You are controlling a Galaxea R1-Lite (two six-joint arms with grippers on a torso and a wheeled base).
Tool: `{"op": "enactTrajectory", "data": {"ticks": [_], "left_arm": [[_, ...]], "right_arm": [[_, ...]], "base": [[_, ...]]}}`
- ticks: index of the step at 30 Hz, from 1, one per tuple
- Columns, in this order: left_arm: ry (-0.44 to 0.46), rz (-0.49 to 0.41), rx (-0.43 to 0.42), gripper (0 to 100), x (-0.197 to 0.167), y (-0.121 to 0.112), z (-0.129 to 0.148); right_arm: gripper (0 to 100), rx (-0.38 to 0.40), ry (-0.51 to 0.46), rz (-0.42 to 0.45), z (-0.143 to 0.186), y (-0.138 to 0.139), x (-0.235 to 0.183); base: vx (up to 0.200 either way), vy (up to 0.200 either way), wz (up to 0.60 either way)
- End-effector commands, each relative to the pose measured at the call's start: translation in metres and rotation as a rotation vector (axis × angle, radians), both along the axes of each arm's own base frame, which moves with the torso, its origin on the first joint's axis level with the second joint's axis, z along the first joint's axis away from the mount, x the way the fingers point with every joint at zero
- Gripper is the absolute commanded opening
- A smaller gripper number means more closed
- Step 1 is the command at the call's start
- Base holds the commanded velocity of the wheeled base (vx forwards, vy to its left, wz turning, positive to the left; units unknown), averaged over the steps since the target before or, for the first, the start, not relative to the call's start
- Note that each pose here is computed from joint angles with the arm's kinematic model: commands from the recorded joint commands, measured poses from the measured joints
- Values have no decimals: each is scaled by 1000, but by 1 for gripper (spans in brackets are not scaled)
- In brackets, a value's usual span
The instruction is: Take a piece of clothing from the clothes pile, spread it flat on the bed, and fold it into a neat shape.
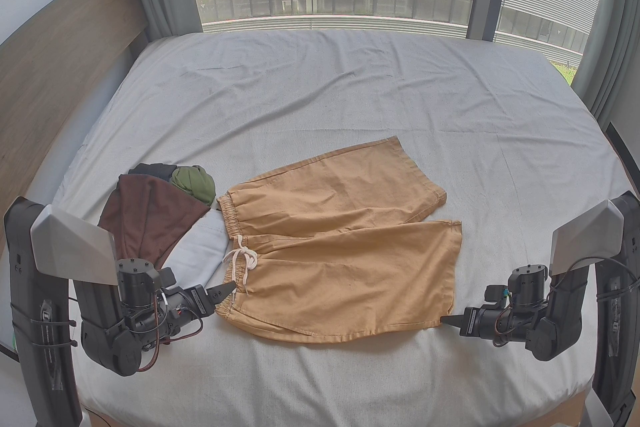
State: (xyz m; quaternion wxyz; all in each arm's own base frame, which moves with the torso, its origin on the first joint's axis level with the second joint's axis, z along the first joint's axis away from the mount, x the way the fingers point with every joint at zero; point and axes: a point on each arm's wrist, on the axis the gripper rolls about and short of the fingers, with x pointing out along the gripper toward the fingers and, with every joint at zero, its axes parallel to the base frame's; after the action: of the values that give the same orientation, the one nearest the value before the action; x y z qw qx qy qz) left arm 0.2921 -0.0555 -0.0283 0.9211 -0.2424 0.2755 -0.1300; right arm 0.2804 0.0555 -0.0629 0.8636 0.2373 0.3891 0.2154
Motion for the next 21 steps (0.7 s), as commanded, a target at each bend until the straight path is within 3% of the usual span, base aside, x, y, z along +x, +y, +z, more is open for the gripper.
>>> {"op": "enactTrajectory", "data": {"ticks": [1, 21], "left_arm": [[-6, 0, -1, 100, 0, 0, 1], [58, -34, 6, 100, -5, -10, -16]], "right_arm": [[0, 2, -8, 0, 2, 0, 1], [0, -8, 10, -60, 21, -21, -22]], "base": [[0, 0, 0], [0, 0, 0]]}}
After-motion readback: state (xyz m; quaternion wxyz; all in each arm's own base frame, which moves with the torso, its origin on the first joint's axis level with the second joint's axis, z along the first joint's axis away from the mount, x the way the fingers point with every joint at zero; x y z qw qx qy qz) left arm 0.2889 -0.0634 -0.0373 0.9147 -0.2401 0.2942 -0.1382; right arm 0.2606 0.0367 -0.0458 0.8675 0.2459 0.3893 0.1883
